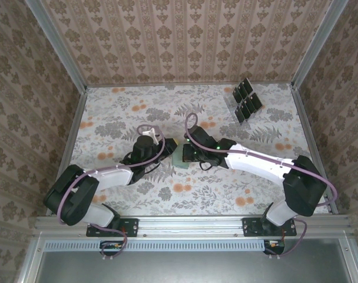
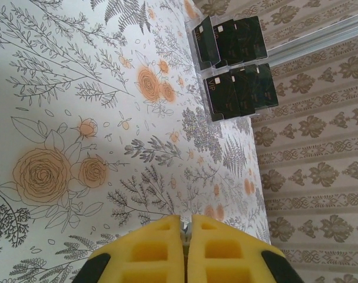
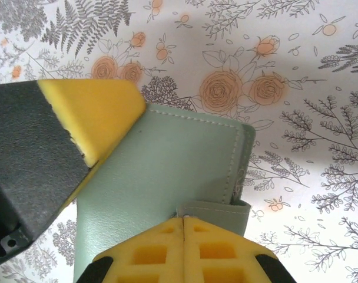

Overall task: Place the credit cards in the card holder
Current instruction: Open the button on the card holder, then place the card holder at the center of the table.

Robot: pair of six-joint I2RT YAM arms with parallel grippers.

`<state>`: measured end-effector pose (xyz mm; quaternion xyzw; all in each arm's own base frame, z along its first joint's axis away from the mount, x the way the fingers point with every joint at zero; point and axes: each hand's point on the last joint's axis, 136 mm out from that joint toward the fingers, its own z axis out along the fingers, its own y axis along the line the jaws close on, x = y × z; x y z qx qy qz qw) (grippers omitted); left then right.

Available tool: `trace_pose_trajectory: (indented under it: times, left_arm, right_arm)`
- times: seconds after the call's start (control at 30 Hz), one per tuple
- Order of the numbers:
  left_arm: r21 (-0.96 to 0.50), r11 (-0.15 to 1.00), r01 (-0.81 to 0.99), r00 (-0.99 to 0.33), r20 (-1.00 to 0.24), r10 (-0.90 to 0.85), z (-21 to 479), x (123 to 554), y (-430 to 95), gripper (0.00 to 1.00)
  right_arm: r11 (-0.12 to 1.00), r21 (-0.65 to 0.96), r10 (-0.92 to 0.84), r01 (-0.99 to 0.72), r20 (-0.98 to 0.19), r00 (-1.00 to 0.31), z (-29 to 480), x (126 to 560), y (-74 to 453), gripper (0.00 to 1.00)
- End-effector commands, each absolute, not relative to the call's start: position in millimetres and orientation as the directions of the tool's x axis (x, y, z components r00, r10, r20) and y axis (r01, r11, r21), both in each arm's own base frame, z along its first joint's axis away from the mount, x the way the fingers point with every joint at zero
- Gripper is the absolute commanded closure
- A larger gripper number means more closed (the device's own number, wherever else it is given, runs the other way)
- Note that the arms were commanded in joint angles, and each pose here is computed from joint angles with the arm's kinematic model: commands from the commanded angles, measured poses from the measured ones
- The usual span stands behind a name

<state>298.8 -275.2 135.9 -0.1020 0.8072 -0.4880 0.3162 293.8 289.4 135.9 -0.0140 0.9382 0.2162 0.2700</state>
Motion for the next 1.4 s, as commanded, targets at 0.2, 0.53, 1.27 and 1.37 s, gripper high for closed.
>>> trace_pose_trajectory:
  times: [0.2, 0.53, 1.27, 1.37]
  left_arm:
    - [-0.829, 0.505, 0.239, -0.726, -0.498, -0.474, 159, 303, -271, 1.00]
    - [-0.829, 0.493, 0.263, -0.718, -0.509, -0.474, 168, 302, -273, 1.00]
    - [-0.814, 0.507, 0.283, -0.699, -0.538, -0.472, 180, 296, -277, 1.00]
    - [-0.809, 0.515, 0.283, -0.692, -0.544, -0.475, 180, 297, -276, 1.00]
  right_arm:
    - [0.878, 0.475, 0.213, -0.053, -0.488, -0.846, 138, 299, 255, 0.75]
    - [0.838, 0.545, 0.274, -0.027, -0.463, -0.843, 144, 290, 249, 0.42]
    - [0.798, 0.602, 0.280, 0.020, -0.343, -0.897, 92, 298, 271, 0.63]
    - [0.791, 0.611, 0.275, 0.016, -0.332, -0.902, 89, 297, 274, 0.80]
